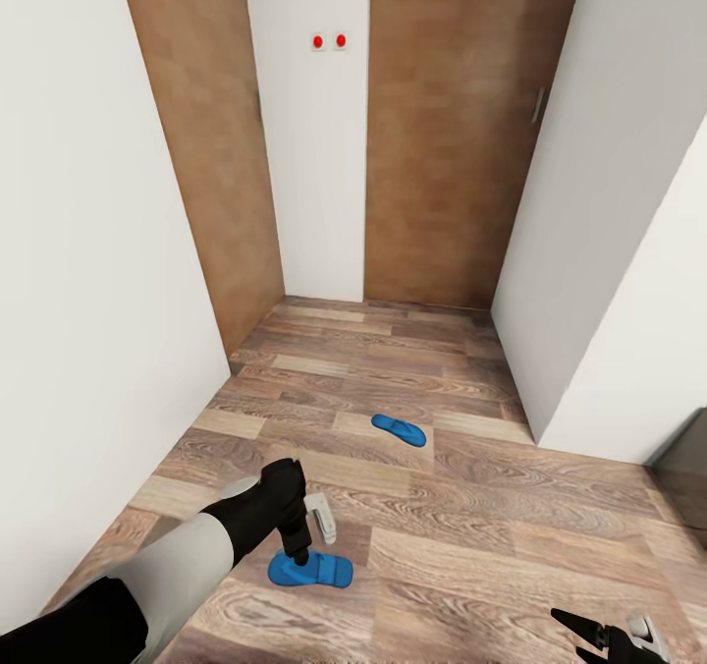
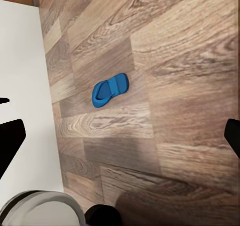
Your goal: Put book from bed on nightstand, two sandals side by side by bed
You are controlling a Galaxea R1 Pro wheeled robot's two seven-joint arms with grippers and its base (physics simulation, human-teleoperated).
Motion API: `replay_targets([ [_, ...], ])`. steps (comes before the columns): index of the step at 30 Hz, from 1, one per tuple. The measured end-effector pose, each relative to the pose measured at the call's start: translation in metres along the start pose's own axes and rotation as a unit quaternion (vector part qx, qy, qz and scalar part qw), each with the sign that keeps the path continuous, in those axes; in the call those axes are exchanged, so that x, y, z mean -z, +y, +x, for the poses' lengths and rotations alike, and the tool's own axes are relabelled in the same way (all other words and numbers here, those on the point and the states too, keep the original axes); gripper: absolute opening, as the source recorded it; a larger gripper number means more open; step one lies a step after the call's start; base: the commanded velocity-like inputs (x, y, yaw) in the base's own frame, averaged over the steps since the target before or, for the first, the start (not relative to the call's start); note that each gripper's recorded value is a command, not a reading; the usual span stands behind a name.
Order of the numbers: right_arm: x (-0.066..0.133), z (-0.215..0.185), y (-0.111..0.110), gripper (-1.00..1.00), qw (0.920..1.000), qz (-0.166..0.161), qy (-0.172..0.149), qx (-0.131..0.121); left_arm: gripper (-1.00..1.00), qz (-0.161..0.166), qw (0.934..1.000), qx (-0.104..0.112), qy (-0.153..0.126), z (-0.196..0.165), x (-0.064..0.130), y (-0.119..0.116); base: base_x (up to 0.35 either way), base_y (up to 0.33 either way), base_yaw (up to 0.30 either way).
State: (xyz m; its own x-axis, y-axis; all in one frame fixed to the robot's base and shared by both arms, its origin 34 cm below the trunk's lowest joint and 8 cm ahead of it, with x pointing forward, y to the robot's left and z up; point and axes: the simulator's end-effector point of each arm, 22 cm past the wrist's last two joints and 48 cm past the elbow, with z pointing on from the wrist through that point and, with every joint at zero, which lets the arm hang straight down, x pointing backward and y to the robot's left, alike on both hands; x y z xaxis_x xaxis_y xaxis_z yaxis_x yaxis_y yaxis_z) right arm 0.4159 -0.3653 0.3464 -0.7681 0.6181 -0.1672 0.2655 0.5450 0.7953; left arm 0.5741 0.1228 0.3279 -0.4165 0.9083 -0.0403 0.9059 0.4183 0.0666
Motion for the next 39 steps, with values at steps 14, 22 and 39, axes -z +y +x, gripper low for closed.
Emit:
replay_targets([
  [14,-0.006,0.011,-0.019,1.0,0.9996,0.018,0.016,-0.016,1.0,0.024,0.9996,0.002,0.015,0.011,-0.029,-0.009,0.0,0.0,0.0],
  [22,-0.009,0.017,-0.029,1.0,0.999,0.028,0.025,-0.026,1.0,0.029,0.9987,0.014,0.039,0.048,-0.05,0.004,0.0,0.0,0.0],
  [39,-0.015,0.032,-0.051,1.0,0.9968,0.049,0.043,-0.045,1.0,0.058,0.9968,0.013,0.052,0.061,-0.083,-0.01,0.0,0.0,0.0],
])
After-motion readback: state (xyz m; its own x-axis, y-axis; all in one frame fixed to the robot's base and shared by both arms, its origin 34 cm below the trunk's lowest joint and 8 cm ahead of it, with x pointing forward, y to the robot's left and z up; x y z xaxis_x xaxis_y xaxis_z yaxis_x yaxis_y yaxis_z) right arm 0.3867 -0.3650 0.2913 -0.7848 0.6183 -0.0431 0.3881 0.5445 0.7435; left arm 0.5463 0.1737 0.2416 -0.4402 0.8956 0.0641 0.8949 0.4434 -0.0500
